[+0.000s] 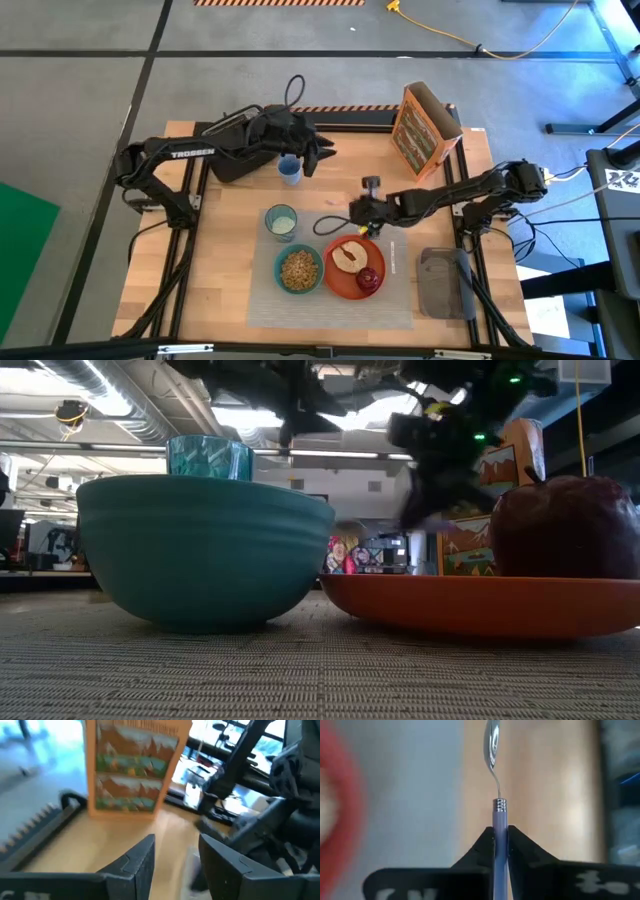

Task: Arrange a breakfast setting
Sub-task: Put the purple spoon on the top right of the table mat, then adjust the blue cup

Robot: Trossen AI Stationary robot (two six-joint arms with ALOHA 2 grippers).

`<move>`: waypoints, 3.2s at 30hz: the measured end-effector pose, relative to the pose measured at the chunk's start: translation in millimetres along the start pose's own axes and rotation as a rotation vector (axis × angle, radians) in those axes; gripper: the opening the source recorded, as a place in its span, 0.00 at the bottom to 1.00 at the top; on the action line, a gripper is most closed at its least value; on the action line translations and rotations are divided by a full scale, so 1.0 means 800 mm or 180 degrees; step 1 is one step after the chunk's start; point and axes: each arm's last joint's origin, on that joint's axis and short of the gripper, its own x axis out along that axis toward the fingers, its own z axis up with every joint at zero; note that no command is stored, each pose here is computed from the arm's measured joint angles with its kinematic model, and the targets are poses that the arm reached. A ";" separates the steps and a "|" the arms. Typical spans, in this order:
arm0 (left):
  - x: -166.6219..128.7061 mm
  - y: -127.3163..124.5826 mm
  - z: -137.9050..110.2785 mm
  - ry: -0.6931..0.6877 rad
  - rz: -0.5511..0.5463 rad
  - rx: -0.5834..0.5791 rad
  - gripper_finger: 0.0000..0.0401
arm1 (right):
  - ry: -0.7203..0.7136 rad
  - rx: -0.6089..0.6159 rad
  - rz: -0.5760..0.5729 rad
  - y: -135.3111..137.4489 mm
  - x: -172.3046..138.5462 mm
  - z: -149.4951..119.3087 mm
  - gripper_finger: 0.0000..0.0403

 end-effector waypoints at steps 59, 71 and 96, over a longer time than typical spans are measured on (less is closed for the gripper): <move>-0.048 0.067 -0.043 0.1383 0.1478 0.0249 0.36 | 0.0128 0.2440 -0.0629 0.051 -0.065 -0.114 0.52; -0.017 0.116 -0.081 0.1976 0.0991 0.0385 0.36 | -0.0330 0.2685 -0.0294 0.035 -0.066 -0.143 0.52; -0.005 0.079 -0.106 0.2696 0.0950 0.1565 0.36 | -0.0369 0.2641 -0.0370 0.034 -0.067 -0.143 0.52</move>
